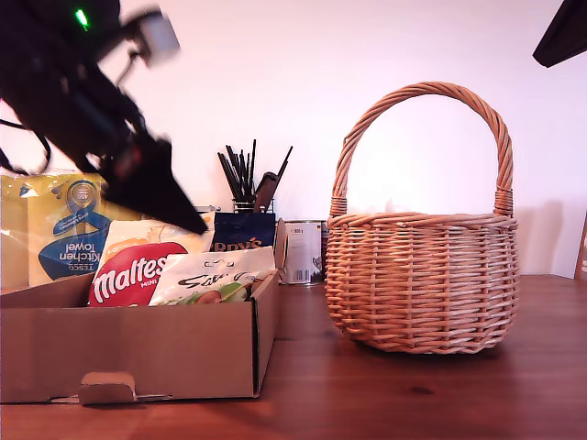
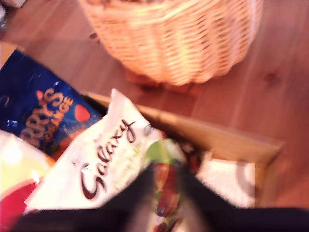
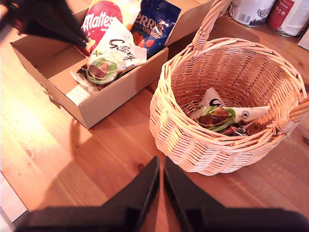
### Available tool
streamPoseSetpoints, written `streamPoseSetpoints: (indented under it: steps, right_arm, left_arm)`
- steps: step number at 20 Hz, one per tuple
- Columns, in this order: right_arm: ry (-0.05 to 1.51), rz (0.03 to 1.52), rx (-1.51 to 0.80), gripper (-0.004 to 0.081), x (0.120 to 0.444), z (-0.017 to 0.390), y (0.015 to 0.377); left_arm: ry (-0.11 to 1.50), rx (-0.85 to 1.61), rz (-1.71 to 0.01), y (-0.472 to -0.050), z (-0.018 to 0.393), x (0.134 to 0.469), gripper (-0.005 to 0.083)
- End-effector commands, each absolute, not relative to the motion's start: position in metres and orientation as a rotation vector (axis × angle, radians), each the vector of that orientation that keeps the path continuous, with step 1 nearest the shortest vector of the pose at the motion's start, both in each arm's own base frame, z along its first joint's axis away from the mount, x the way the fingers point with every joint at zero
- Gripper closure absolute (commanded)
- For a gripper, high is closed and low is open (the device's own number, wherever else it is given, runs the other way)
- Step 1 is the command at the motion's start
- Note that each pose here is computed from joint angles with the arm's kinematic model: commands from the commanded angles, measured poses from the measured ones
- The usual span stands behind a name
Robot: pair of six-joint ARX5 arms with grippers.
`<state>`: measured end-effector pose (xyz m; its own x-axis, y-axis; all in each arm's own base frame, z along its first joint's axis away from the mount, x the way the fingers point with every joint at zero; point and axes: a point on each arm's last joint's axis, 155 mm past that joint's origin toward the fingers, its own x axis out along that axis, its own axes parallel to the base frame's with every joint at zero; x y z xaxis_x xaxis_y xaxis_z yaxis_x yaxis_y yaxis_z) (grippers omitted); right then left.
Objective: Move the bags of Easter eggs from the cardboard box on the left into the woven basket on the right side.
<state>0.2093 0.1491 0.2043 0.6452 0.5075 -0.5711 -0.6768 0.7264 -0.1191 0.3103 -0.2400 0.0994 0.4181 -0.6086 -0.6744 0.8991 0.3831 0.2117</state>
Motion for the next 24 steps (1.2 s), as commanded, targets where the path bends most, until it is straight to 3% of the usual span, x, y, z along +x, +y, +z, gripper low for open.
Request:
streamPoseSetpoints:
  steps: [1,9,24]
  right_arm:
    - [0.535,0.688,-0.343,0.0783,0.21,0.203,0.149]
    - [0.541,0.688,-0.344,0.0783,0.209,0.202,0.148]
    - [0.541,0.688,-0.344,0.0783,0.209,0.202,0.148]
  left_arm:
    - [0.553,0.671,-1.036,-0.24,0.08,0.313,0.001]
    - [0.524,0.71,-1.005,-0.244,0.063,0.333,0.0009]
    - [0.629,0.763,-1.086,-0.245,-0.005,0.327,0.0012]
